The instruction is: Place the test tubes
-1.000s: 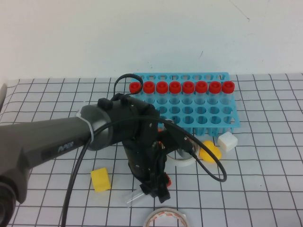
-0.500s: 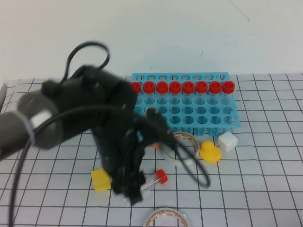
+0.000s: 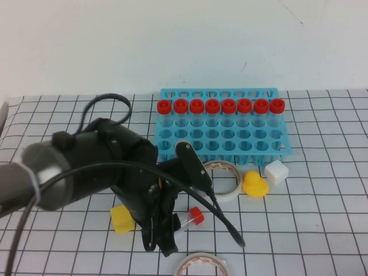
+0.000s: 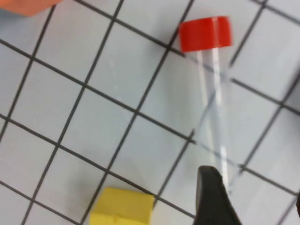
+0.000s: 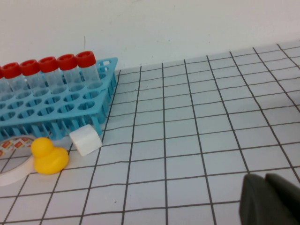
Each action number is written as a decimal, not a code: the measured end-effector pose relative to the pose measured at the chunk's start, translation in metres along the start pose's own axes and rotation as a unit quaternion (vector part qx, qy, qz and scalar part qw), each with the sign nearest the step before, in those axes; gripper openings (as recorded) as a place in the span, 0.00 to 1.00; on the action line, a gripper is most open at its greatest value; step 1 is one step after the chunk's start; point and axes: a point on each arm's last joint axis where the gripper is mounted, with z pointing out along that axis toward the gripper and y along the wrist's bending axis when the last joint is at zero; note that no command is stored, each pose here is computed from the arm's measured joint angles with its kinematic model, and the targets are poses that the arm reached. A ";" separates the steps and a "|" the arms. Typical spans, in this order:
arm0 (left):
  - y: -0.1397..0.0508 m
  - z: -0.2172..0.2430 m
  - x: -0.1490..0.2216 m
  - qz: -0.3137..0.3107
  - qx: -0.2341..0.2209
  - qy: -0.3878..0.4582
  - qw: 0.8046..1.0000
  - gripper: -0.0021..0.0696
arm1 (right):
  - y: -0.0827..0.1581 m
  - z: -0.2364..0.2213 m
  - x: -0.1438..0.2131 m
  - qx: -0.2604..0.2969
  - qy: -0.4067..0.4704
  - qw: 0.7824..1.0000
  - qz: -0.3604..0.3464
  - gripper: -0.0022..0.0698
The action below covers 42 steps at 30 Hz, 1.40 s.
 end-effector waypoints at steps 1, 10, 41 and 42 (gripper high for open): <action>0.001 0.004 0.001 0.005 -0.002 0.007 1.000 0.51 | 0.000 0.000 0.000 0.000 0.000 1.000 0.000 0.03; 0.000 0.036 0.004 0.011 0.013 0.051 0.999 0.51 | 0.000 0.000 0.000 0.000 0.000 1.000 0.000 0.03; 0.000 0.016 0.017 -0.060 -0.028 0.036 0.997 0.32 | 0.007 0.000 0.000 -0.040 0.009 0.964 0.264 0.03; -0.003 0.007 0.021 -0.068 -0.031 0.014 0.997 0.32 | 0.009 0.000 -0.001 -0.047 0.011 0.952 0.304 0.03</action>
